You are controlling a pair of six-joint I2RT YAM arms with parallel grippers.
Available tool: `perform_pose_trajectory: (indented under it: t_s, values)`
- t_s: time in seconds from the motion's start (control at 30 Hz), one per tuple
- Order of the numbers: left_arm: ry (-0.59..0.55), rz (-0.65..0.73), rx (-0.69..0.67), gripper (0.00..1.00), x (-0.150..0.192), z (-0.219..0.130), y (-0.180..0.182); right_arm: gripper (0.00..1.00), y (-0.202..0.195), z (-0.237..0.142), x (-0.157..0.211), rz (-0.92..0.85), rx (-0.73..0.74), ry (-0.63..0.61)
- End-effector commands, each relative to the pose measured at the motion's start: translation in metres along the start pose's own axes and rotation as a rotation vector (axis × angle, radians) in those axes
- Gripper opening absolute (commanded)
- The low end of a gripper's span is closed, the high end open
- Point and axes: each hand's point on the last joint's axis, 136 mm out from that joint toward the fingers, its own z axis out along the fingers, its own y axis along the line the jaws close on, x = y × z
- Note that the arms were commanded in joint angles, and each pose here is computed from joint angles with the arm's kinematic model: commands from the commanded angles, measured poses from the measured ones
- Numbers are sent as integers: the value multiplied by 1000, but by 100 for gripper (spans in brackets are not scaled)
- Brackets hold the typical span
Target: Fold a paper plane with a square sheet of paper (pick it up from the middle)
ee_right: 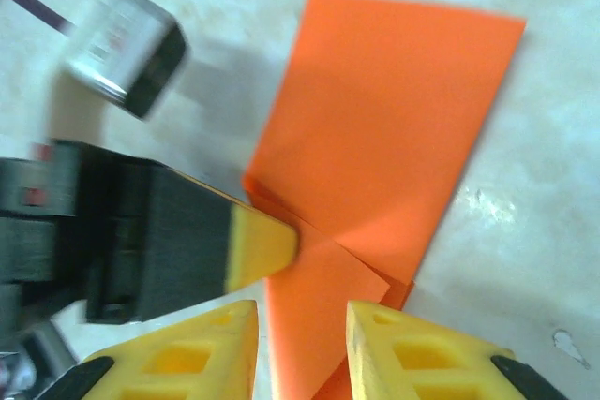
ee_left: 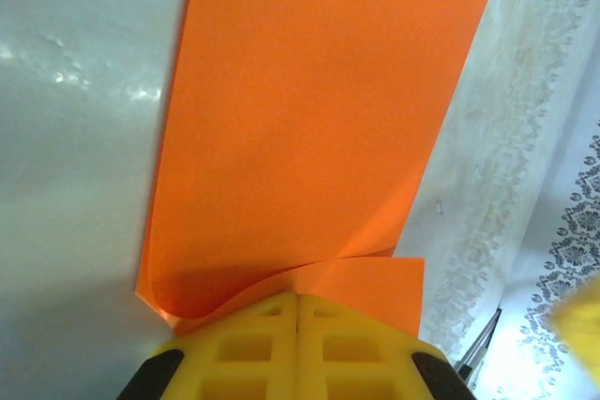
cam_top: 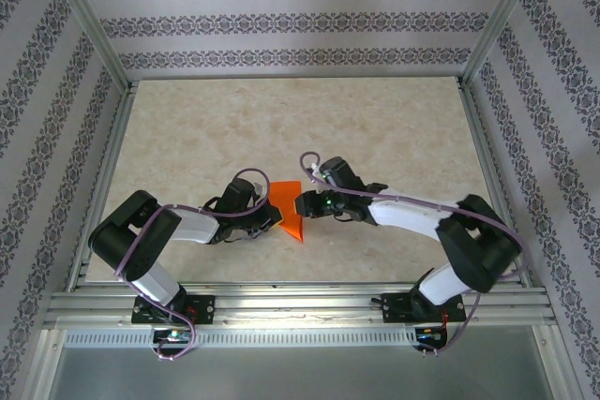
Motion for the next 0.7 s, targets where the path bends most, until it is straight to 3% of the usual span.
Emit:
perform_pose_trajectory:
  t_s: [0.0,0.23,0.67]
  values:
    - [25,-4,-94,0,12,3,29,28,20,-5,14,22,-104,67]
    - [25,-3,-96,0,12,3,29,5,44,16,38,63,-152,199]
    - [30,1,-91,0,12,4,28,1,26,38,65,12,44,379]
